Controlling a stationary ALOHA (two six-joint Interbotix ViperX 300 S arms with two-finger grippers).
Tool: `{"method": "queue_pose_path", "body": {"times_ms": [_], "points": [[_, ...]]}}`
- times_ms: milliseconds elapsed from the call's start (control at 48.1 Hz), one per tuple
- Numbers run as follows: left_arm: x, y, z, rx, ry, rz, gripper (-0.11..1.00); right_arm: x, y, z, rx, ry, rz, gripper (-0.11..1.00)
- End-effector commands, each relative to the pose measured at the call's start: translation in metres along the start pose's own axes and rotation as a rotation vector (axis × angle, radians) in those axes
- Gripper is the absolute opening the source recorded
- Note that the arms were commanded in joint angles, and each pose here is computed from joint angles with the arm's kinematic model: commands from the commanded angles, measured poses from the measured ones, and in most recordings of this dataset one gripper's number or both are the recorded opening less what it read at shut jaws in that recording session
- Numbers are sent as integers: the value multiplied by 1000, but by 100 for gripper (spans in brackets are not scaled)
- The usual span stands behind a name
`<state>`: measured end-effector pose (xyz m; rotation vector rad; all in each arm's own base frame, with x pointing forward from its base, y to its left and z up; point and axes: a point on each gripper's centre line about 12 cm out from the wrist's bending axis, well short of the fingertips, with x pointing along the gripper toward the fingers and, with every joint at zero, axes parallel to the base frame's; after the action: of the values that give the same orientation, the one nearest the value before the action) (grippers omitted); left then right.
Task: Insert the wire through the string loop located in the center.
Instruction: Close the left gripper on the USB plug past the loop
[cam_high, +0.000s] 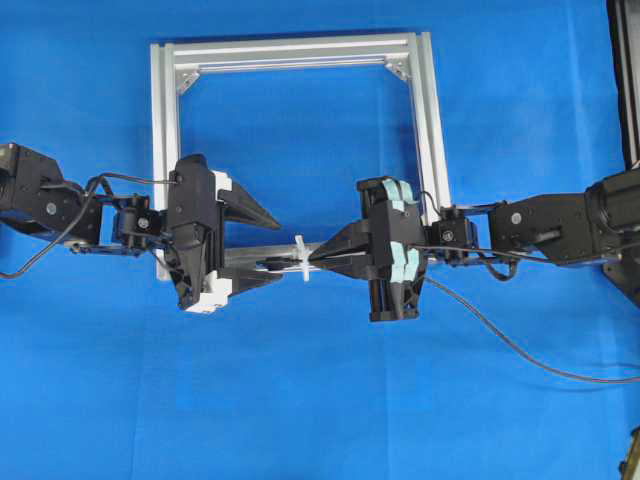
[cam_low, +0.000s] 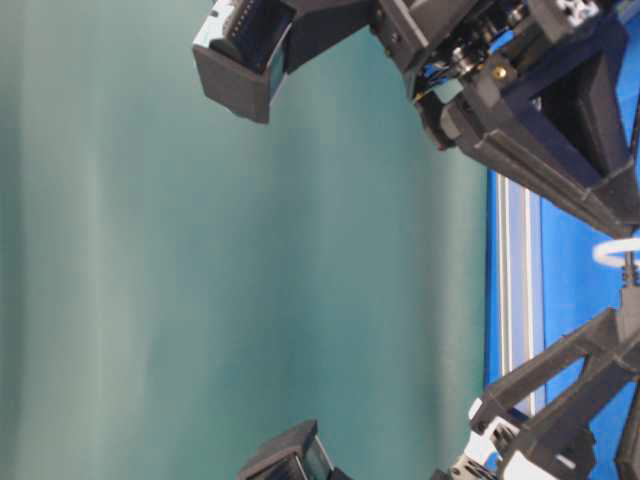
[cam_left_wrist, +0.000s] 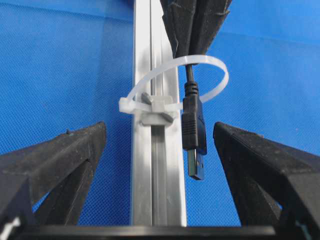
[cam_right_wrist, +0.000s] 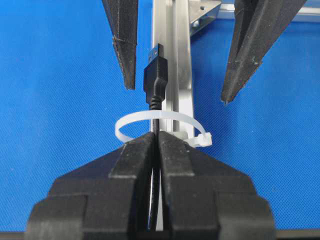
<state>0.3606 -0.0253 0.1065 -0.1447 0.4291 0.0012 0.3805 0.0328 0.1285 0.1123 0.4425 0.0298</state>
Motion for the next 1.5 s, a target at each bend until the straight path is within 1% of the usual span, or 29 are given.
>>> {"method": "queue_pose_path", "body": {"times_ms": [0, 62, 104, 187, 291, 333, 374, 1352, 1414, 1477], "points": [[2, -1, 11, -7, -29, -2, 91, -1, 0, 9, 1, -28, 1, -2], [3, -1, 11, -14, -18, -1, 86, -1, 0, 9, 1, -28, 2, -2], [4, -1, 11, -21, -11, 0, 79, -1, 0, 9, 2, -28, 1, -2], [4, -1, 10, -25, 0, 2, 56, -1, 0, 9, 1, -28, 1, -2], [3, 1, 9, -28, 5, 7, 25, -1, 0, 9, 1, -28, 2, -2], [3, 2, 9, -29, 5, 9, 14, -1, 0, 9, 1, -26, 1, -2], [4, 2, 9, -29, 5, 9, 8, -1, 0, 9, 2, -26, 1, -2], [4, 2, 9, -31, 6, 10, 8, -1, 0, 7, -4, -8, 1, -2], [3, 3, 9, -30, 7, 12, 8, -1, 0, 7, -4, -8, 1, 1], [3, 3, 9, -31, 8, 10, 8, -1, 1, 6, -4, -4, 3, 11]]}}
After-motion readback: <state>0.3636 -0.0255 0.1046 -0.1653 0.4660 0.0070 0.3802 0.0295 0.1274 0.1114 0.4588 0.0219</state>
